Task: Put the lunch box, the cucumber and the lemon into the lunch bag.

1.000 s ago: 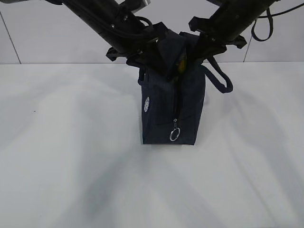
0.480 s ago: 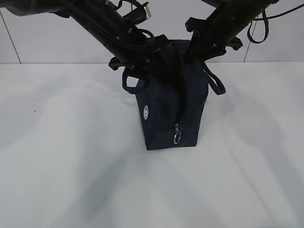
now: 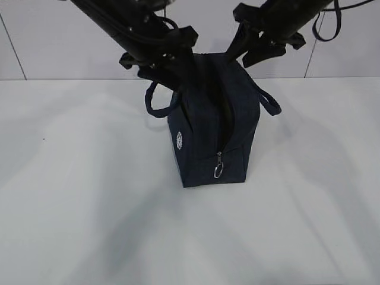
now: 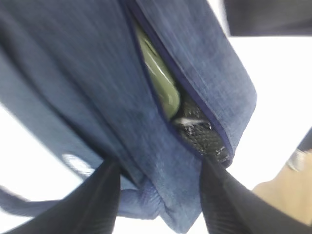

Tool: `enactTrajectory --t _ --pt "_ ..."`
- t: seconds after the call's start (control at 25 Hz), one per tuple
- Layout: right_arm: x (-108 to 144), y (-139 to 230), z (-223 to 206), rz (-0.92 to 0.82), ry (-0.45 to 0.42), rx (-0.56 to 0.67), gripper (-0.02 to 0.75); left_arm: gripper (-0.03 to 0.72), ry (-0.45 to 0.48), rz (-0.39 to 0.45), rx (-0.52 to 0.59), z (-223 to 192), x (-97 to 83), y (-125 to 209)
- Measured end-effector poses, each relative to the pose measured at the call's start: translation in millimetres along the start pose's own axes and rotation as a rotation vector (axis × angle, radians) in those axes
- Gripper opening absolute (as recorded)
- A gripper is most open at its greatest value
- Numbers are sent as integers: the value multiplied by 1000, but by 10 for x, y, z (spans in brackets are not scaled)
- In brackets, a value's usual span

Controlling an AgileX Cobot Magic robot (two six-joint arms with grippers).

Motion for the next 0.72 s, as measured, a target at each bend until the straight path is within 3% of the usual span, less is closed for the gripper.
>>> enactTrajectory --t 0.28,0.72 --pt "306 -445 680 91 59 -252 348 380 -43 -96 -149 507 -171 -168" --pt "1356 -628 2138 378 118 -576 318 372 7 -190 -413 1288 -648 -357"
Point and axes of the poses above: a point on each arm's last joint axis where the gripper is mounted, z pointing back along that axis away from the gripper, x along the wrist's bending axis when the last joint is at zero, y = z × x, the point moved 9 cm from there along -z, pointing out along that axis toward the gripper, and after that the axes turned 13 degrees about z, right-handed, at the moved point
